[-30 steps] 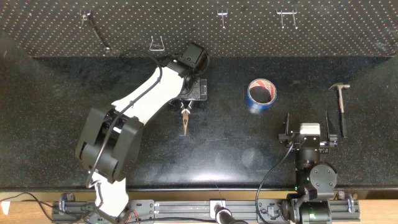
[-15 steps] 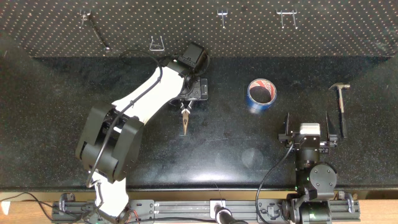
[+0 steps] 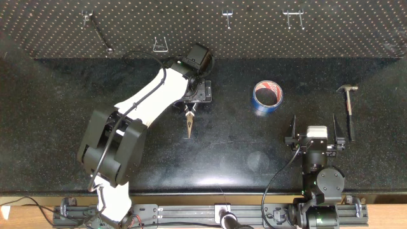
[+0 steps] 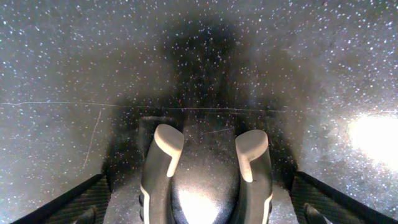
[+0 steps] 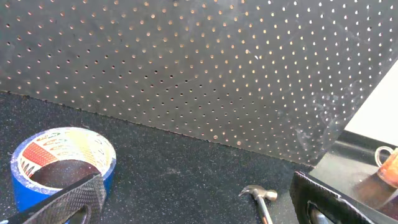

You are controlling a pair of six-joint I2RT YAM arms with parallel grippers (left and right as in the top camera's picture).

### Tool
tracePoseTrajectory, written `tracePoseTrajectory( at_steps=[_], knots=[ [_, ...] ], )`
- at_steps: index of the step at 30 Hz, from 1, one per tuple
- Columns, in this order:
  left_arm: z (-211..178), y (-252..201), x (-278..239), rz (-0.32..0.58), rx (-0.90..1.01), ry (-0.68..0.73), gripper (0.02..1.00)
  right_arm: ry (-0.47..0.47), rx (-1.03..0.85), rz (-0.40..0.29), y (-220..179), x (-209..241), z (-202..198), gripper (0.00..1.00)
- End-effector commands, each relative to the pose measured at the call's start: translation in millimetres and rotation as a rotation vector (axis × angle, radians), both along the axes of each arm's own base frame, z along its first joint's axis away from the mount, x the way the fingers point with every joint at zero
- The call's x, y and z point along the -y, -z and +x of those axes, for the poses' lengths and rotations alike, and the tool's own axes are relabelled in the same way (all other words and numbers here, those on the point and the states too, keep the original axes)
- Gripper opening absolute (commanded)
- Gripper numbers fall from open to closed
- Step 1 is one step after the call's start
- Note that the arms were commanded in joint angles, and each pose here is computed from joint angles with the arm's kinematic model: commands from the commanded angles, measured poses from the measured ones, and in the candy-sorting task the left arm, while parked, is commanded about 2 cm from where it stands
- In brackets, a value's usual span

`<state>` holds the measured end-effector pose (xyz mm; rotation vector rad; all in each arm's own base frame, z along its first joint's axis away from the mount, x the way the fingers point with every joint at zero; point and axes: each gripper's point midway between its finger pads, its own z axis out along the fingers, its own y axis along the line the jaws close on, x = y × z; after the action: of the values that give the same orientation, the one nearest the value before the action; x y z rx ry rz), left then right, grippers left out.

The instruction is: Place Tools Onto Pegboard

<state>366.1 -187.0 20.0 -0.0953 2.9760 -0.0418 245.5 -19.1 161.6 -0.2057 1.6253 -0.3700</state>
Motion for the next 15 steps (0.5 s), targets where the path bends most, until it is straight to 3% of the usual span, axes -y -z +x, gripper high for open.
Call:
tracePoseTrajectory(
  at_steps=[1, 8, 15],
  knots=[
    [-0.1, 7.4, 3.7, -0.012, -0.021, -0.013, 0.842, 0.023, -0.010, -0.011, 2.5, 4.4, -0.7, 0.976],
    [-0.2, 7.4, 3.6, -0.011, -0.022, -0.013, 0.638, 0.023, -0.009, -0.011, 2.4, 4.4, -0.7, 0.976],
    [-0.1, 7.4, 3.7, -0.012, -0.021, -0.013, 0.599, 0.023, -0.009, -0.011, 2.4, 4.3, -0.7, 0.976]
  ],
)
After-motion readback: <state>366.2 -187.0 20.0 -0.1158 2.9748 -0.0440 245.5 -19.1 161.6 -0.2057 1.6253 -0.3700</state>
